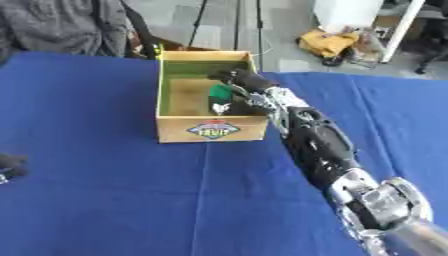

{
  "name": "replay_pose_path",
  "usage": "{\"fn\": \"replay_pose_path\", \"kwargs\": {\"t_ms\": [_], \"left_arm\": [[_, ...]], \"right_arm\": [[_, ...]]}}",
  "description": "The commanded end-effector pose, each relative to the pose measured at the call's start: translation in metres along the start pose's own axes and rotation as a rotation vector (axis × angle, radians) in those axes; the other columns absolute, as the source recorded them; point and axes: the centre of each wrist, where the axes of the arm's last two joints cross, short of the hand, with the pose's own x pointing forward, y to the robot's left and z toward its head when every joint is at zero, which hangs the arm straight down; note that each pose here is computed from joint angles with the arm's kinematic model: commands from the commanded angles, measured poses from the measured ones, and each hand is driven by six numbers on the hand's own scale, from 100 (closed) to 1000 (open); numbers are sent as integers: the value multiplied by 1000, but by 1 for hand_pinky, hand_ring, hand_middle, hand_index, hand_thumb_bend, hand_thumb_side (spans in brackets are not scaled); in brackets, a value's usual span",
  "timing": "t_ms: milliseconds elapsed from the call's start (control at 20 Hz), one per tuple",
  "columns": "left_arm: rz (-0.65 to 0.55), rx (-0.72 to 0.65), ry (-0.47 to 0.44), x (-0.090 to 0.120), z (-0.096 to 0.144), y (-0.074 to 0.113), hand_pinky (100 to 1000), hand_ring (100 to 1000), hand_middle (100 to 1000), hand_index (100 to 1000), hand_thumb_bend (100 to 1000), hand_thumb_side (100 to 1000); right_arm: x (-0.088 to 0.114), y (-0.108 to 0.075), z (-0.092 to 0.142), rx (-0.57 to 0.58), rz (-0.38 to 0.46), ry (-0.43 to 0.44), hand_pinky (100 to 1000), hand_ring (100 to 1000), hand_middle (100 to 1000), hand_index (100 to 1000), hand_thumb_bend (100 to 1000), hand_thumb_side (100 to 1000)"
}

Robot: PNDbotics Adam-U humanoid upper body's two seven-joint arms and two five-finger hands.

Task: Pick up objects on the table and place them in the box.

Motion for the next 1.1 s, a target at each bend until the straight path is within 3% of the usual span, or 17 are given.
{"fn": "replay_pose_path", "kwargs": {"t_ms": [50, 200, 250, 300, 350, 500, 800, 1100], "left_arm": [[-18, -13, -26, 9, -3, 1, 827, 810, 580, 666, 380, 1000], [-18, -12, -26, 9, -3, 1, 827, 810, 580, 666, 380, 1000], [-17, -9, -24, 9, -2, 1, 827, 810, 580, 666, 381, 1000], [-17, -6, -23, 8, -2, 2, 827, 810, 580, 666, 381, 1000], [-17, -5, -22, 8, -1, 2, 827, 810, 580, 666, 382, 1000], [-15, 18, -6, 4, 5, 5, 827, 810, 581, 667, 383, 1000], [-21, 69, 14, -1, 16, 12, 827, 810, 581, 667, 383, 1000], [-49, 168, 21, 0, 31, 27, 826, 811, 582, 667, 386, 1000]], "right_arm": [[0, -21, -4, -63, 26, -23, 1000, 1000, 1000, 1000, 188, 762], [2, -26, -5, -93, 27, -34, 1000, 1000, 1000, 1000, 188, 762], [4, -32, -7, -122, 25, -45, 1000, 1000, 1000, 973, 148, 642], [5, -39, -8, -160, 24, -60, 1000, 1000, 1000, 973, 148, 642], [7, -45, -9, -197, 22, -71, 962, 1000, 989, 954, 100, 545], [14, -67, -11, -341, 2, -118, 919, 1000, 951, 930, 100, 504], [32, -73, -6, -546, -58, -197, 847, 949, 891, 892, 100, 517], [55, -37, 10, -660, -175, -270, 838, 931, 824, 840, 100, 737]]}}
